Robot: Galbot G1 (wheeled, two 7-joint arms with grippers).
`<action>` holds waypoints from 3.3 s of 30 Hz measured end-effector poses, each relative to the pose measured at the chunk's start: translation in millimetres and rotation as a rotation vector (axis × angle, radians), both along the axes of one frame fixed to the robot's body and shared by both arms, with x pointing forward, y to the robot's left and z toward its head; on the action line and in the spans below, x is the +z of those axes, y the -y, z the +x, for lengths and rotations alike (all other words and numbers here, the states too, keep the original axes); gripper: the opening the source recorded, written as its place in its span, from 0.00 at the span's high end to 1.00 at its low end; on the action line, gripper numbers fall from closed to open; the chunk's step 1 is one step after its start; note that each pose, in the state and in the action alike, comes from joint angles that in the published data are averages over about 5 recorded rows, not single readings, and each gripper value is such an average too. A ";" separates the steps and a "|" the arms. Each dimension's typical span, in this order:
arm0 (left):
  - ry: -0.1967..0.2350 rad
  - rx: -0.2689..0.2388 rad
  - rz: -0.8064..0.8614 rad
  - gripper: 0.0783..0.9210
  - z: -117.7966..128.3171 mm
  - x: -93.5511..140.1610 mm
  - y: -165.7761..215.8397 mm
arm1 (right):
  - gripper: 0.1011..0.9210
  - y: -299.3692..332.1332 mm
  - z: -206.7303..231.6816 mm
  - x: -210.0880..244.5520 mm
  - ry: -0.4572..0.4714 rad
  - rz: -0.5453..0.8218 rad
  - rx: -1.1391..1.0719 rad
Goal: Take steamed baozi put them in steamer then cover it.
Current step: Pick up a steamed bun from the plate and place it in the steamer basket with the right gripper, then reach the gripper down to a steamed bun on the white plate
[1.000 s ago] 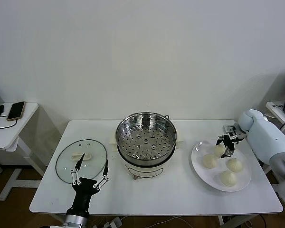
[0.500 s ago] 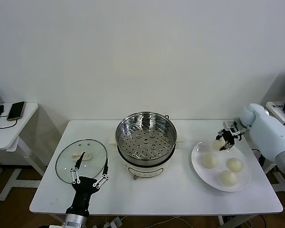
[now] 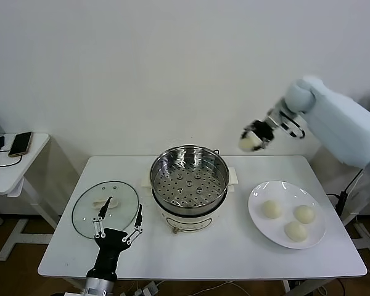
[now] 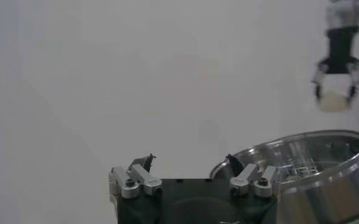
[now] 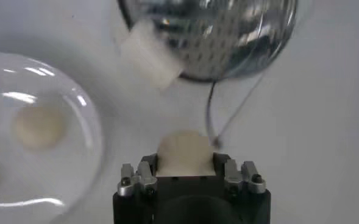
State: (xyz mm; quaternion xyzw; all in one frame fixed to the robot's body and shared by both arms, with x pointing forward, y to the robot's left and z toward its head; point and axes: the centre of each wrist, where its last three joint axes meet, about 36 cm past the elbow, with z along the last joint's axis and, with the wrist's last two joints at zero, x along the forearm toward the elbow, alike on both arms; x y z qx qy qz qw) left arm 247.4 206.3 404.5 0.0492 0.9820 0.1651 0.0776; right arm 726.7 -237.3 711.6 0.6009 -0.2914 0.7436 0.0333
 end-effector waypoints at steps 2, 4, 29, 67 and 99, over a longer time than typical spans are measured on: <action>-0.001 0.000 0.001 0.12 -0.5 -0.1 -0.2 | 0.35 -24.7 -1.2 0.8 0.012 -0.031 0.076; -0.001 -0.001 0.000 0.12 -0.7 -0.1 -0.2 | 0.35 -47.7 -2.4 -1.6 0.021 -0.062 0.144; 0.011 0.006 -0.008 0.12 -0.3 2.1 -3.3 | 0.31 -175.2 10.3 -103.1 -0.004 -0.217 0.372; 0.029 -0.014 -0.013 0.12 5.0 11.7 0.8 | 0.12 99.4 -6.4 -35.8 -0.300 0.079 -0.555; 0.014 -0.004 -0.016 0.12 3.0 8.1 0.5 | 0.12 189.0 -50.6 -235.6 -0.517 0.070 -0.985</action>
